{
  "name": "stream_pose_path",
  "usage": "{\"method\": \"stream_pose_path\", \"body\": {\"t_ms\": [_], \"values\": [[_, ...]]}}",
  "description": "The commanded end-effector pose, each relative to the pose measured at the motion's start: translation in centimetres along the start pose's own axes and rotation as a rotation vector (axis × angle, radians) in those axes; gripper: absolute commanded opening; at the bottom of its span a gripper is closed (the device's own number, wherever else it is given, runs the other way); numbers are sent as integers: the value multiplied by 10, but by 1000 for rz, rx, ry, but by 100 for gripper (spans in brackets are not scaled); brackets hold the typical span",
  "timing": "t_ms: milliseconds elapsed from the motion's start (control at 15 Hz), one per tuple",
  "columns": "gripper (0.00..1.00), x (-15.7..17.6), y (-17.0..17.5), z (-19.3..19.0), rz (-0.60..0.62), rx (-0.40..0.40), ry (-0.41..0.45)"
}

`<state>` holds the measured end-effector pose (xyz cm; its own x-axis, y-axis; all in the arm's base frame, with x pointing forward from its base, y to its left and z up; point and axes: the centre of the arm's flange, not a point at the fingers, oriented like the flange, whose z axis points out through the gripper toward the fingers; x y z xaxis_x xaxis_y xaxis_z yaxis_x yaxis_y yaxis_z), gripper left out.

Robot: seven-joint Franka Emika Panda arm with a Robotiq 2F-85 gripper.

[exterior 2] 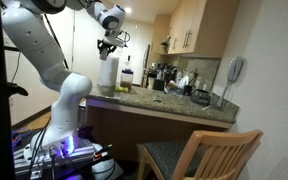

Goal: Move the bottle forward.

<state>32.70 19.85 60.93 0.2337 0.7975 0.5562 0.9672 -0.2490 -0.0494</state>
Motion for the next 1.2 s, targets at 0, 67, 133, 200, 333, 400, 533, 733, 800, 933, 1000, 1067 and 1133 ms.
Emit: {"method": "stream_pose_path", "body": {"t_ms": [0,67,133,200,333,400,533,733,800,933,1000,1067,1133], "values": [[51,0,-2,-2,16,21,-9],[51,1,-3,-4,25,33,-14],[51,2,-4,-5,29,38,-16],[51,2,-3,-6,31,40,-17],[51,2,-3,-5,34,41,-18],[51,2,-3,-5,34,42,-18],[26,-13,20,29,94,91,-61],[26,-53,30,97,196,156,-159],[26,-69,32,122,220,188,-185],[26,-95,27,162,234,190,-203],[26,-103,22,171,231,170,-190],[26,-108,13,176,208,107,-156],[26,-112,11,184,198,79,-129]]}}
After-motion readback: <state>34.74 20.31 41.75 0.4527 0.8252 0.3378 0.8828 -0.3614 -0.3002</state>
